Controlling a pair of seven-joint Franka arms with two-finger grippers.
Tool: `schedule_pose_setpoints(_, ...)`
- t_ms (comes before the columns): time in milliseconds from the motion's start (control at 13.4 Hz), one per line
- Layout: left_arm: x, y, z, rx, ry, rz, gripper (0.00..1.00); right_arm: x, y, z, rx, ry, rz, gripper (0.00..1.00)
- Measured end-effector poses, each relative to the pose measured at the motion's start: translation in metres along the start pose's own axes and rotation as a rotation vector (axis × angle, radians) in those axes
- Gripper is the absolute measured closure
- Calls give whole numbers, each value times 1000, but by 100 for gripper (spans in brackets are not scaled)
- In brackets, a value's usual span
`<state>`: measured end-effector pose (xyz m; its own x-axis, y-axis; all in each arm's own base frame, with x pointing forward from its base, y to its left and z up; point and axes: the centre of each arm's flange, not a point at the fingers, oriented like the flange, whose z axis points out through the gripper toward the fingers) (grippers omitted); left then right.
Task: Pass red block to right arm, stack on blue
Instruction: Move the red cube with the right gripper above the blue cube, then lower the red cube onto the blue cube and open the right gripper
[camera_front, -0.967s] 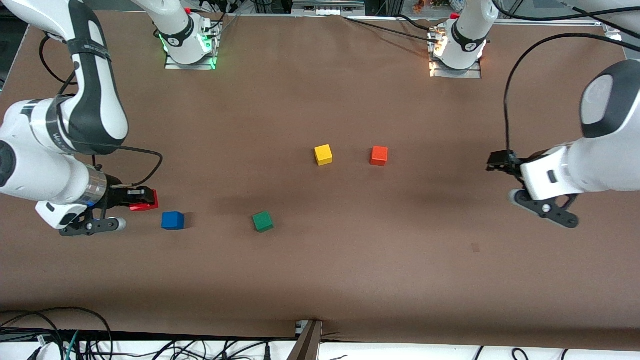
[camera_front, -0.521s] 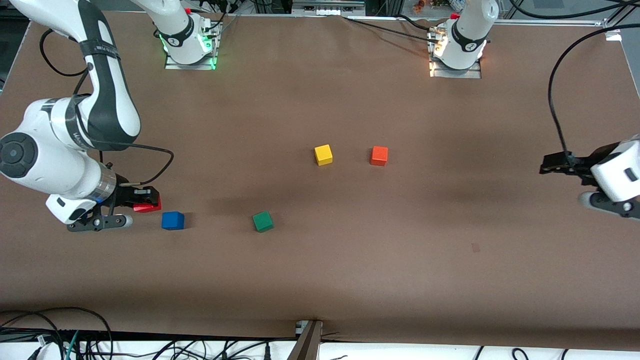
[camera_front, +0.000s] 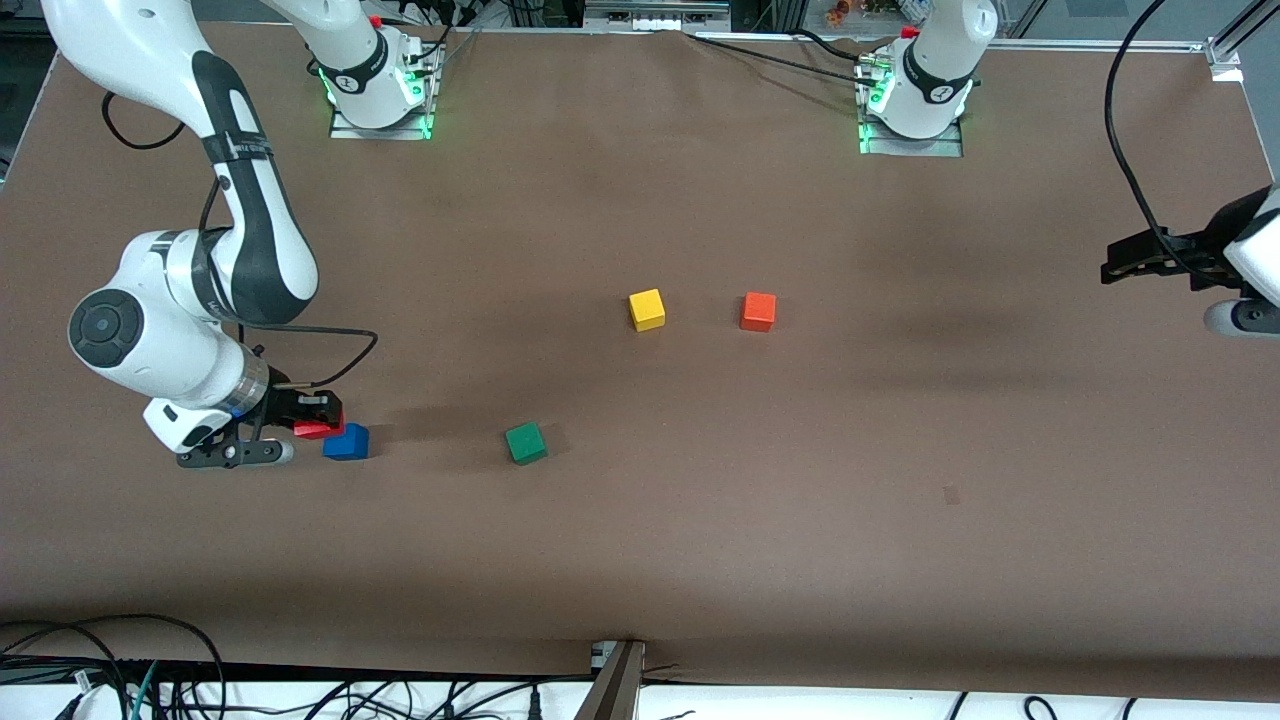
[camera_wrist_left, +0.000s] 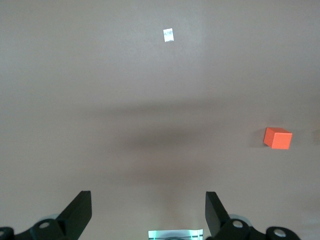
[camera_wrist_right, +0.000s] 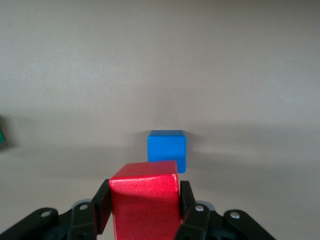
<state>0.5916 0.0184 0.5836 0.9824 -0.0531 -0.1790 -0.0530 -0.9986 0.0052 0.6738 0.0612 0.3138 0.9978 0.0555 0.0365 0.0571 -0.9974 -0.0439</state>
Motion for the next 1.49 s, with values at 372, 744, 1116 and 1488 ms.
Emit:
schedule_pose_setpoints(372,-1,3,16,0,-4,4,0,3,5,18,0,15,15,42)
schedule_pose_setpoints(744,-1,4,16,0,-3,5,0,5,16,34,-7,21,31,42)
schedule_pose_setpoints(1116,0,4,11,1,13,5,0,6,17,40,-9,27,33,42)
schedule_pose_setpoints(1488,2,4,9,2,19,5,0,7,18,48,-12,31,34,42)
